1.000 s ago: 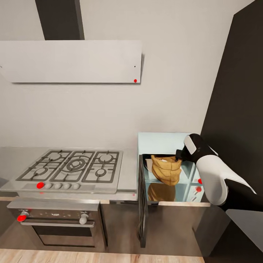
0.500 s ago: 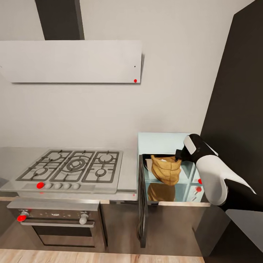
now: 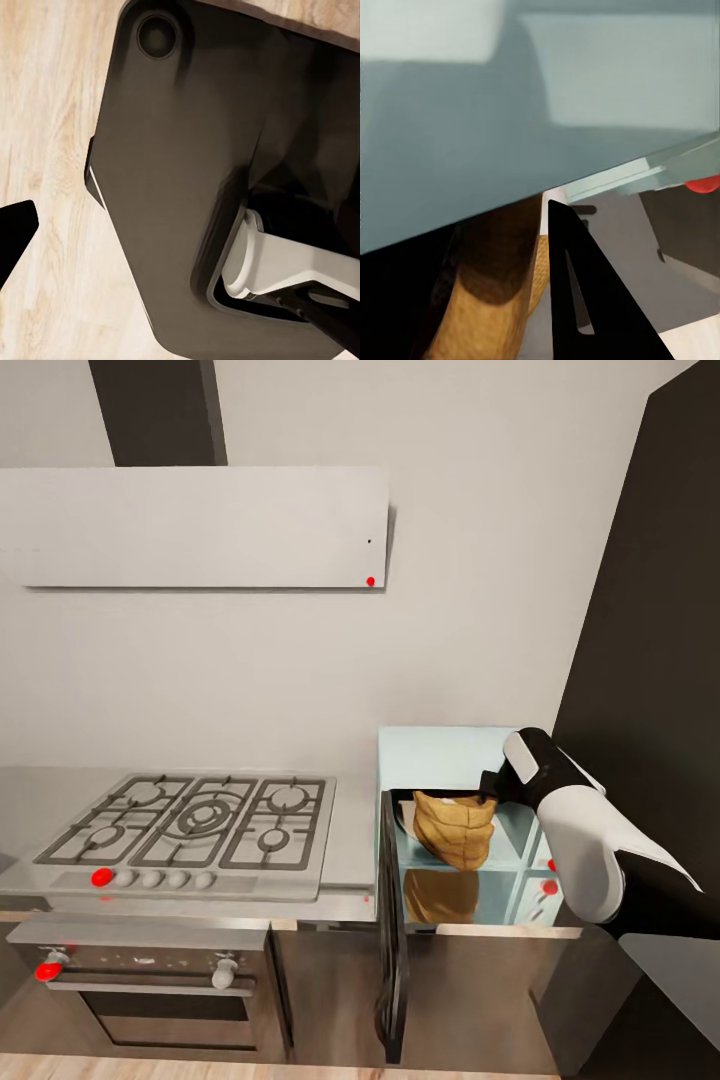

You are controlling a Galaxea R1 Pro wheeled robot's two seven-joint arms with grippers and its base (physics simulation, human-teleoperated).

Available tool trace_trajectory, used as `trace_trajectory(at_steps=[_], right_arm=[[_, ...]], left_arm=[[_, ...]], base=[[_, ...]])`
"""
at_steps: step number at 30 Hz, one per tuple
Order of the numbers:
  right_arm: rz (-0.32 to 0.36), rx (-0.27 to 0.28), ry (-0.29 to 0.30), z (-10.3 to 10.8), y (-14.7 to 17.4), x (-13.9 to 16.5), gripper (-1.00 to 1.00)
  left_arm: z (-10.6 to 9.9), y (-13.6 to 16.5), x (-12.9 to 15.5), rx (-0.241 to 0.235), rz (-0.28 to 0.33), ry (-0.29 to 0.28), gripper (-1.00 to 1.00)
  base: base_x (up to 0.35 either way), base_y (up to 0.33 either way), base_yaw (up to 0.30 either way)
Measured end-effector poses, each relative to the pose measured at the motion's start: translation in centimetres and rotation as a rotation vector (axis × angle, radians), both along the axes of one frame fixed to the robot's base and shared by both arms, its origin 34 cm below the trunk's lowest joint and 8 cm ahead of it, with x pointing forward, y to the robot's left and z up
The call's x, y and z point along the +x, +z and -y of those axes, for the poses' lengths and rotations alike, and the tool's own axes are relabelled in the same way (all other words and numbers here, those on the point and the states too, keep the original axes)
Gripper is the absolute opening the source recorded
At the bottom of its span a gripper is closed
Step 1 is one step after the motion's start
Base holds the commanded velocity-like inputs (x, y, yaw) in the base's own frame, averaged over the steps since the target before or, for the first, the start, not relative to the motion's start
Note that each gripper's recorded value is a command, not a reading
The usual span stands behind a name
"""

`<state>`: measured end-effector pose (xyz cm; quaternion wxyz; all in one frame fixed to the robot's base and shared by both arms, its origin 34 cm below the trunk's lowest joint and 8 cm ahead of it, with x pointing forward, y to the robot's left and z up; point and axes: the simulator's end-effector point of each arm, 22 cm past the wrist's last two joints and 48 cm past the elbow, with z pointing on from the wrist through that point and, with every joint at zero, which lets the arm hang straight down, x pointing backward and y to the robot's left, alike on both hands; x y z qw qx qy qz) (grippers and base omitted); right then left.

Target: In the kitchen, take the popcorn bag from the countertop, put it into the microwave, and heat it until the popcorn is cooked so the cooked popcorn ends up inside the bag.

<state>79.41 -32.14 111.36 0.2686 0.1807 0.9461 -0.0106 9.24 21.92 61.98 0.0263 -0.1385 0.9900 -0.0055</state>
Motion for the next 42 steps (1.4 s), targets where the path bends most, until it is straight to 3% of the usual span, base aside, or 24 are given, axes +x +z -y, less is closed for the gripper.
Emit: trace_trajectory(at_steps=[3, 4, 8, 26, 30, 42], right_arm=[[-0.001, -0.007, 0.001, 0.0, 0.0, 0.0, -1.0], [0.0, -0.008, 0.002, 0.0, 0.0, 0.0, 1.0], [-0.031, -0.075, 0.008, 1.3, 0.4, -0.6, 1.0], [-0.029, -0.057, 0.016, 0.6, 0.2, -0.5, 1.0], [0.041, -0.019, -0.007, 0.1, 1.1, 0.8, 1.0], [0.05, -0.015, 0.0, 0.0, 1.5, 0.9, 1.0]], left_arm=[[0.0, 0.0, 0.0, 0.0, 0.0, 0.001, 1.0], [0.0, 0.0, 0.0, 0.0, 0.0, 0.0, 1.0], [0.0, 0.0, 0.0, 0.0, 0.0, 0.001, 1.0], [0.0, 0.0, 0.0, 0.0, 0.0, 0.0, 1.0], [0.0, 0.0, 0.0, 0.0, -0.001, 0.0, 1.0], [0.1, 0.0, 0.0, -0.001, 0.0, -0.004, 1.0]], base=[[0.0, 0.0, 0.0], [0.0, 0.0, 0.0], [0.0, 0.0, 0.0], [-0.008, 0.0, 0.0], [-0.174, 0.0, 0.0], [-0.008, 0.0, 0.0]])
